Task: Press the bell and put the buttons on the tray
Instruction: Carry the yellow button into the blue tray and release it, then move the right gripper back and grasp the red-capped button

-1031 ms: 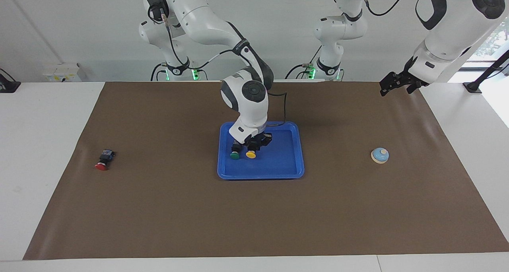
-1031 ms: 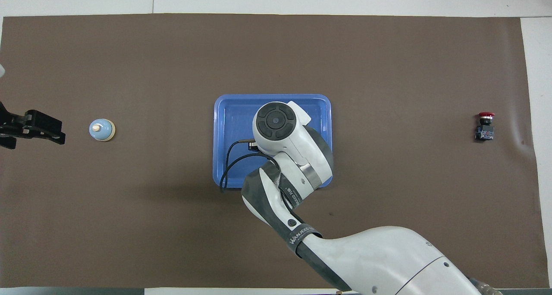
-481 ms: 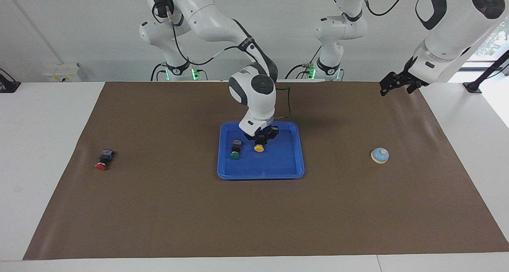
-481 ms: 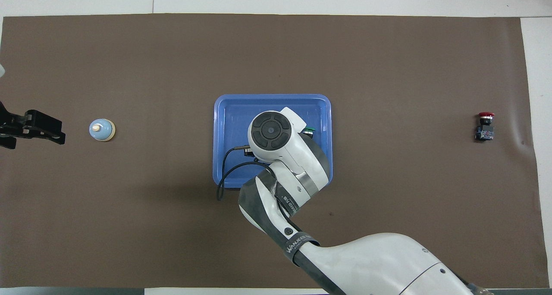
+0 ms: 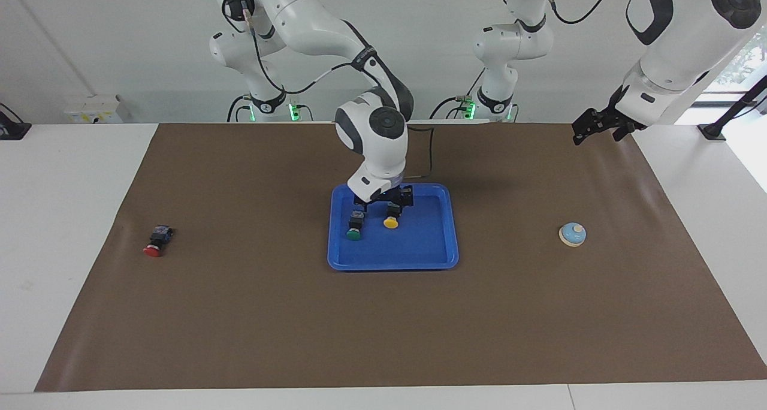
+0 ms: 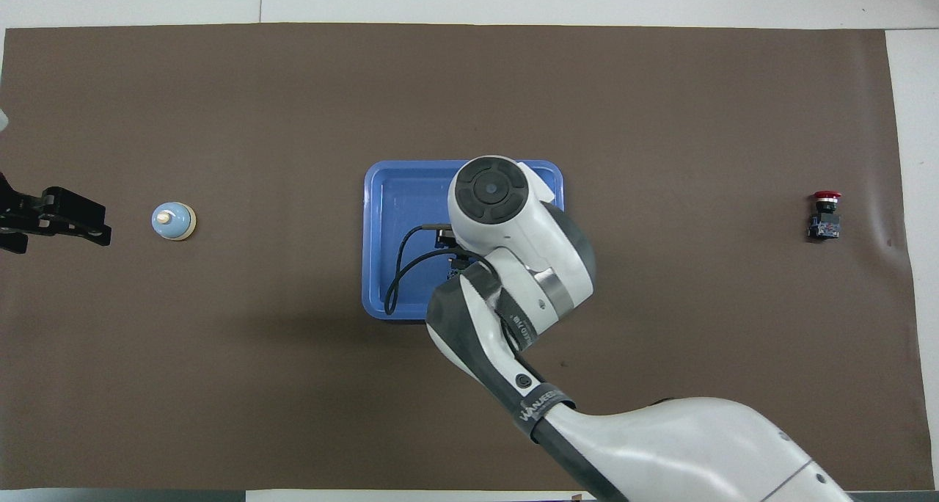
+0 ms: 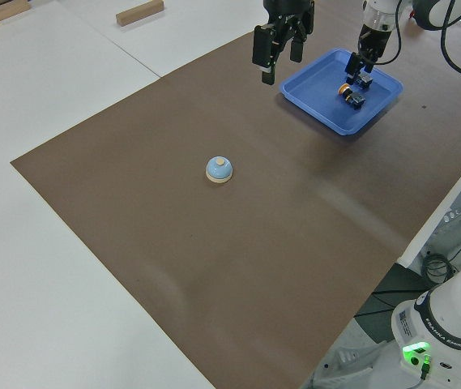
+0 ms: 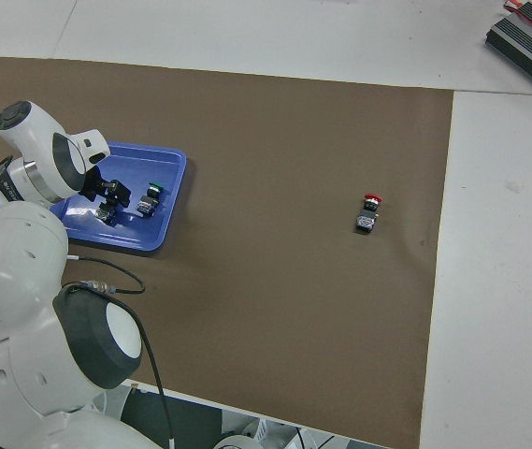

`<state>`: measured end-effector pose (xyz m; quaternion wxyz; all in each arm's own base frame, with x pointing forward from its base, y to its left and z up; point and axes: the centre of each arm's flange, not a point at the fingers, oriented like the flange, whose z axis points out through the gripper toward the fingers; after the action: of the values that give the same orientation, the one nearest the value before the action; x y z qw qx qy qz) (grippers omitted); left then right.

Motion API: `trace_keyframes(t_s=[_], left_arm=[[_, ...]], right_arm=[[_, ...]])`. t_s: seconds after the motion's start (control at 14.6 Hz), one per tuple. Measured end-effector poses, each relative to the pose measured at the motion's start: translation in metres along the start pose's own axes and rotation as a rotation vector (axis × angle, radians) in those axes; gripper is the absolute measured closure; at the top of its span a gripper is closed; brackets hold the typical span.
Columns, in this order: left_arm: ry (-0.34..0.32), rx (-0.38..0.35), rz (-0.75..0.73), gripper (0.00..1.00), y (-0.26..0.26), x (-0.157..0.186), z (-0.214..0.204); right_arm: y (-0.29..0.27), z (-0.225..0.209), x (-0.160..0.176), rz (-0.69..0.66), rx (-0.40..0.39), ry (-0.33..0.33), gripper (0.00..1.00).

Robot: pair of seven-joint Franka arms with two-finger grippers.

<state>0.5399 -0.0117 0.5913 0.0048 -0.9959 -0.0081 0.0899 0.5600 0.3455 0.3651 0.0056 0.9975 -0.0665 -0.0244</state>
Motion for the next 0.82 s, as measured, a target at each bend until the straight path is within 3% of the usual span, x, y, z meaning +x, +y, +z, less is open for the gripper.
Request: trace_keyframes(t_s=[0.14,0.34,0.55,0.82], left_arm=[[0.000,0.000,0.000,0.00,0.000,0.000,0.000],[0.000,0.000,0.000,0.00,0.000,0.000,0.000],[0.000,0.000,0.000,0.00,0.000,0.000,0.000],[0.000,0.000,0.000,0.00,0.000,0.000,0.000]], right_arm=[[0.062,-0.042,0.032,0.061,0.008,0.008,0.00],[0.175,-0.082,0.074,0.036,0.017,0.017,0.00],[0.291,-0.084,0.104,-0.011,0.018,0.003,0.00],[0.396,-0.067,0.114,-0.029,-0.030,-0.019,0.00]])
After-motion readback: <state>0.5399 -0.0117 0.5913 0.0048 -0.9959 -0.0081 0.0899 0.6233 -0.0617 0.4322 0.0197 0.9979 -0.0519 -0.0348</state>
